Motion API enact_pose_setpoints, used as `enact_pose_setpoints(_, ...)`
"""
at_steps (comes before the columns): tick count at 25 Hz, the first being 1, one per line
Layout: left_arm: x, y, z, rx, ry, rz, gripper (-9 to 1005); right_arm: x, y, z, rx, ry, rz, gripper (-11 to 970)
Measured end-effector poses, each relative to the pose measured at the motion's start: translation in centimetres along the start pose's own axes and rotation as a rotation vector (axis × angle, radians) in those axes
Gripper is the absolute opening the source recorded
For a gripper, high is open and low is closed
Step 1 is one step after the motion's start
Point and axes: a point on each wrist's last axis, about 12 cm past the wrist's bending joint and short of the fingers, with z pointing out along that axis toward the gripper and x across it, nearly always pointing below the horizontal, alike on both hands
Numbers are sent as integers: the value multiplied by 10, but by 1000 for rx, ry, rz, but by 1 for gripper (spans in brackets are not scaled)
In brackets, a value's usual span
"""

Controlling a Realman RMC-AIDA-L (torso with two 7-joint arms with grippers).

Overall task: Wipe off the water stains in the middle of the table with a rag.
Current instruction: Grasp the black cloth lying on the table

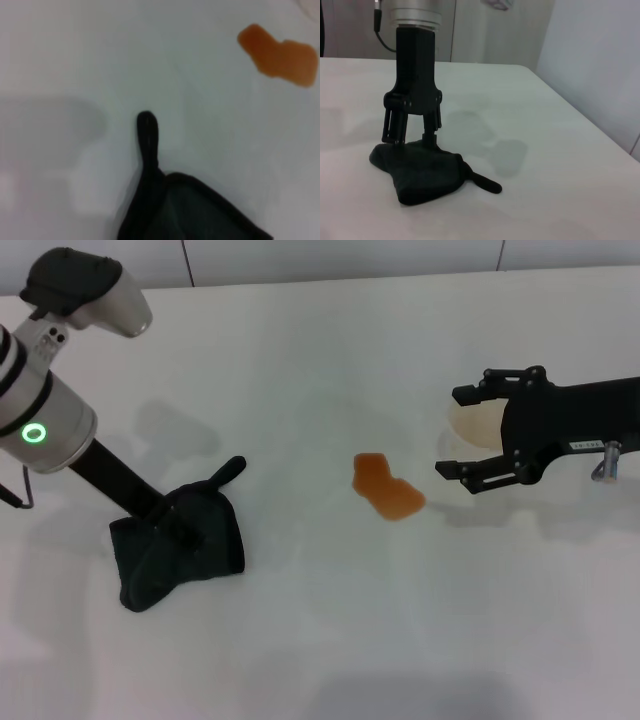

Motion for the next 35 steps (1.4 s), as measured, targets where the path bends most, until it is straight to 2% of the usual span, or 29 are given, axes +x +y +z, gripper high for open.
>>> enact_pose_setpoints(10, 0, 3, 5, -48, 29, -25, 887, 0, 1, 0, -4, -2, 1, 872)
enact_pose_setpoints(14, -1, 6, 7, -97, 45, -43, 887, 0, 1, 0, -3, -2, 0, 872)
enact_pose_setpoints(24, -6, 2, 14, -141, 64, -34, 887, 0, 1, 0, -1, -1, 0, 872)
enact_pose_setpoints(26, -6, 2, 14, -142, 63, -36, 866, 0, 1, 0, 0, -1, 1, 872)
enact_pose_setpoints(35, -6, 3, 16, -144, 65, -63, 543, 1, 1, 0, -1, -1, 2, 872)
